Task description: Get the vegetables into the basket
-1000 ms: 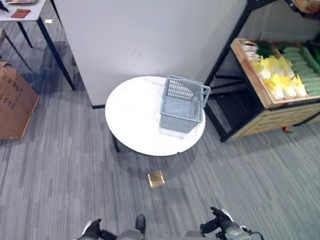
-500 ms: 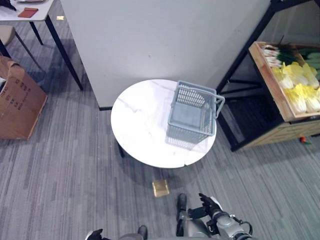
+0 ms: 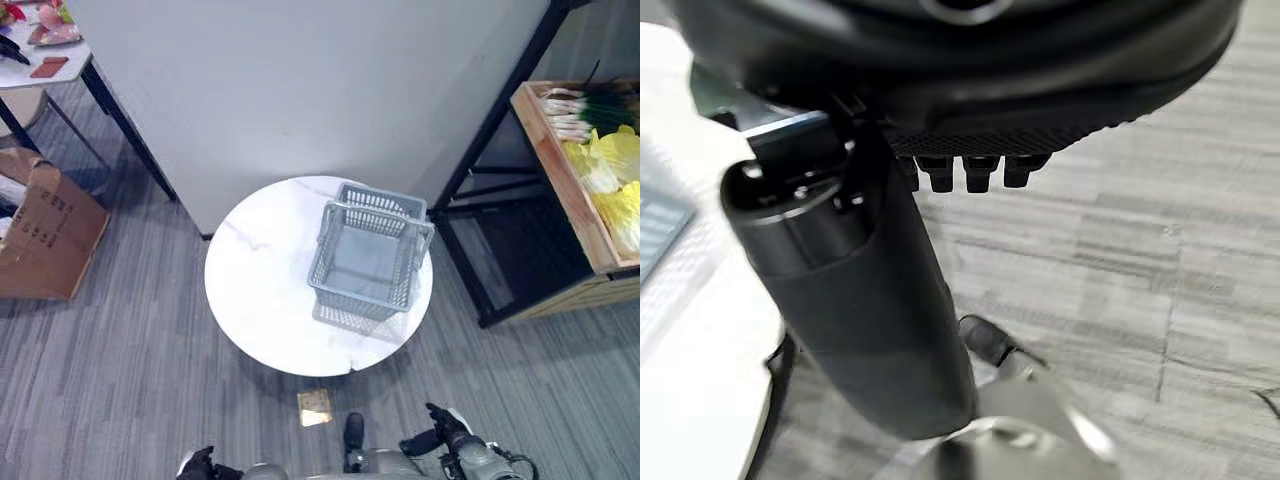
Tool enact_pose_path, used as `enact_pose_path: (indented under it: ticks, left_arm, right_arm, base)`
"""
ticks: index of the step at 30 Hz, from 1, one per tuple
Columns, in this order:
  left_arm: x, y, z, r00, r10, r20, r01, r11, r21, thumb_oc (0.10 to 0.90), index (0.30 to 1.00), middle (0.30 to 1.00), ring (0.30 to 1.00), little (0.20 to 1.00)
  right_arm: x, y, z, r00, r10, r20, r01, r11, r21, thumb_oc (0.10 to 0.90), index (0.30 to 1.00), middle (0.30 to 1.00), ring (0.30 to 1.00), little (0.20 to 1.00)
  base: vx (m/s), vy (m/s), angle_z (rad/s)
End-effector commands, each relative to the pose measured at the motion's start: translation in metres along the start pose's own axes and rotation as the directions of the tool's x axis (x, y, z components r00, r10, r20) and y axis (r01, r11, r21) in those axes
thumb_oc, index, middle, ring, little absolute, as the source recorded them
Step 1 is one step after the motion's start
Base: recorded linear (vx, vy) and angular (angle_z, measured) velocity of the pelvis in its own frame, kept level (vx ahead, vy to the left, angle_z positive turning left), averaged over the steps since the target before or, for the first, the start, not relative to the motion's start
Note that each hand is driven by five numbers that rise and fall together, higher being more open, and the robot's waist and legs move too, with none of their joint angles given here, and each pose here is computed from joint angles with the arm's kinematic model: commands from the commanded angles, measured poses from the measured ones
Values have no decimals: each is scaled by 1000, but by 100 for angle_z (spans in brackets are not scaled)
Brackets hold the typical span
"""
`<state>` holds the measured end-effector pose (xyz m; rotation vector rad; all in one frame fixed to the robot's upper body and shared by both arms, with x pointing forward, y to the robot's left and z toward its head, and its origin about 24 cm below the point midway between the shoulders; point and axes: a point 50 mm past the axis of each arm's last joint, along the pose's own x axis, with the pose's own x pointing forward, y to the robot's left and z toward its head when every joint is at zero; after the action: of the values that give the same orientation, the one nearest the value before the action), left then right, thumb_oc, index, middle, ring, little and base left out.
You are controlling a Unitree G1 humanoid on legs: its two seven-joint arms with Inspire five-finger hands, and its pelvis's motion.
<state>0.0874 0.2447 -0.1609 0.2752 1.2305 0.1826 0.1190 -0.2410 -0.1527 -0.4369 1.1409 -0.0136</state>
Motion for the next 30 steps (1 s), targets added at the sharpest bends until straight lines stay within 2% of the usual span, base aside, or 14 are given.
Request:
enact_pose_path:
  ticks: [1, 7, 13, 15, 16, 18, 22, 23, 24, 25, 27, 30]
  left_arm:
    - [-3, -22, -6, 999, -54, -6, 54, 997, 60, 900, 1000, 1000, 1000, 1000]
    - [-3, -21, -10, 998, -60, -17, 61, 993, 100, 900, 1000, 1000, 1000, 1000]
    - [-2, -12, -8, 999, -35, -14, 37, 995, 96, 900, 1000, 1000, 1000, 1000]
    - [-2, -9, -11, 999, -24, -27, 26, 996, 85, 900, 1000, 1000, 1000, 1000]
    - [-3, -7, -17, 999, -11, -47, 14, 998, 68, 900, 1000, 1000, 1000, 1000]
    - [-3, -7, -20, 998, -7, -56, 11, 998, 62, 900, 1000, 1000, 1000, 1000]
    - [-5, -4, -29, 997, 19, -80, -16, 999, 33, 900, 1000, 1000, 1000, 1000]
    - [-5, 0, -29, 997, 37, -71, -35, 999, 33, 900, 1000, 1000, 1000, 1000]
    - [-5, 0, -28, 997, 37, -71, -35, 999, 32, 900, 1000, 1000, 1000, 1000]
    - [-4, 0, -25, 998, 38, -47, -36, 999, 36, 900, 1000, 1000, 1000, 1000]
    - [-4, -2, -20, 999, 29, -22, -28, 999, 45, 900, 1000, 1000, 1000, 1000]
    - [-4, -2, -17, 999, 38, -14, -38, 999, 29, 900, 1000, 1000, 1000, 1000]
  right_arm:
    - [0, -9, -4, 999, -51, -13, 52, 998, 43, 900, 1000, 1000, 1000, 1000]
    - [-1, -3, -6, 999, -25, -28, 25, 1000, 6, 900, 1000, 1000, 1000, 1000]
    - [0, 6, 0, 1000, -8, -18, 9, 999, 38, 900, 1000, 1000, 1000, 1000]
    - [0, 7, -3, 999, -16, -31, 19, 997, 79, 900, 1000, 1000, 1000, 1000]
    - [-1, 4, -12, 996, -45, -72, 56, 986, 158, 900, 1000, 1000, 1000, 1000]
    - [-2, 1, -15, 994, -65, -87, 80, 979, 186, 900, 1000, 1000, 1000, 1000]
    - [-5, -34, -30, 965, -199, -173, 235, 945, 228, 900, 1000, 1000, 1000, 1000]
    - [-8, -73, -28, 926, -325, -192, 361, 911, 200, 900, 1000, 1000, 1000, 1000]
    - [-8, -73, -28, 926, -325, -192, 361, 911, 200, 900, 1000, 1000, 1000, 1000]
    - [-13, -112, -19, 877, -448, -173, 471, 873, 126, 900, 1000, 1000, 1000, 1000]
    - [-20, -148, 4, 824, -562, -70, 565, 825, 29, 900, 1000, 1000, 1000, 1000]
    - [-41, -199, 64, 681, -711, 175, 722, 692, 4, 900, 1000, 1000, 1000, 1000]
  base:
    - [178, 268, 46]
    - [69, 228, -70]
    - [9, 142, -17]
    - [40, 62, 1]
    - [45, 35, -6]
    - [43, 18, -15]
    - [31, -19, -13]
    - [0, 0, 0]
    - [-25, -39, -5]
    - [-31, -24, -5]
    - [-35, -28, -5]
    - [-14, -25, -3]
